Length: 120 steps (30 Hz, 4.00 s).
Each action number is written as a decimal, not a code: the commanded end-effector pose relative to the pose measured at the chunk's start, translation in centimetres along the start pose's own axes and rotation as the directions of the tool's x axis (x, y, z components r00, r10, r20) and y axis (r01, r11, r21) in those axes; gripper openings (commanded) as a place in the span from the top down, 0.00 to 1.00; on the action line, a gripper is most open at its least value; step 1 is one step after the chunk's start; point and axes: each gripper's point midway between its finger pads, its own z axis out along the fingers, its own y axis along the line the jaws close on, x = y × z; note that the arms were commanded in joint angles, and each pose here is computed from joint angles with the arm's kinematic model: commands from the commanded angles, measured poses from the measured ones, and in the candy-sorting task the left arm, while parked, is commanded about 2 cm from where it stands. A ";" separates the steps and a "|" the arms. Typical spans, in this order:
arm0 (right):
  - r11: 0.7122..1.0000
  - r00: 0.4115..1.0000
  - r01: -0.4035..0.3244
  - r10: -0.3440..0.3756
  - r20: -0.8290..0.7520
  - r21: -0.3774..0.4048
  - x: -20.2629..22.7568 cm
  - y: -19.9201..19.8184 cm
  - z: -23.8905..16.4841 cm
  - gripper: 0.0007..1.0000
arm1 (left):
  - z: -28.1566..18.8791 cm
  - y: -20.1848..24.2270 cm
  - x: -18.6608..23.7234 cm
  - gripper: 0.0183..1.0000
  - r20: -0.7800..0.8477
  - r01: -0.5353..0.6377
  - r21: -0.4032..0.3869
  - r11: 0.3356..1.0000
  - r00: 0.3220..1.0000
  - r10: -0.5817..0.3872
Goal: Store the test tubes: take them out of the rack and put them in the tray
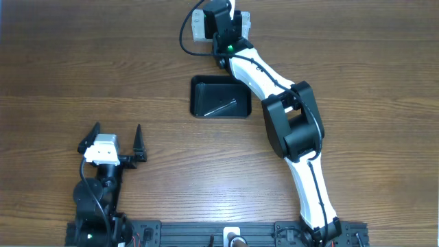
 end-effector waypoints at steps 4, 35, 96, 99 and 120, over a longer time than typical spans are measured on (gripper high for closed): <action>0.999 1.000 -0.011 0.010 0.020 0.032 -1.0 -0.7 0.0 0.59 | 0.0 0.0 0.2 0.00 -0.003 -0.014 0.004 1.000 1.000 0.014; 0.998 0.997 -0.028 0.024 0.074 0.055 -3.9 -1.3 -1.4 0.89 | 0.0 0.0 0.2 0.00 -0.003 -0.014 0.004 1.000 1.000 0.014; 0.989 0.591 -0.119 0.004 -0.807 -0.082 15.4 1.8 -13.8 0.88 | 0.0 0.0 0.2 0.00 -0.003 -0.014 0.004 1.000 1.000 0.014; 0.990 0.585 -0.114 -0.002 -0.811 -0.084 15.5 2.0 -14.1 0.81 | 0.0 0.0 0.2 0.00 -0.003 -0.014 0.004 1.000 1.000 0.014; 0.987 0.679 -0.087 -0.038 -0.733 -0.132 10.6 2.0 -15.9 0.27 | 0.0 0.0 0.2 0.00 -0.003 -0.014 0.004 1.000 1.000 0.014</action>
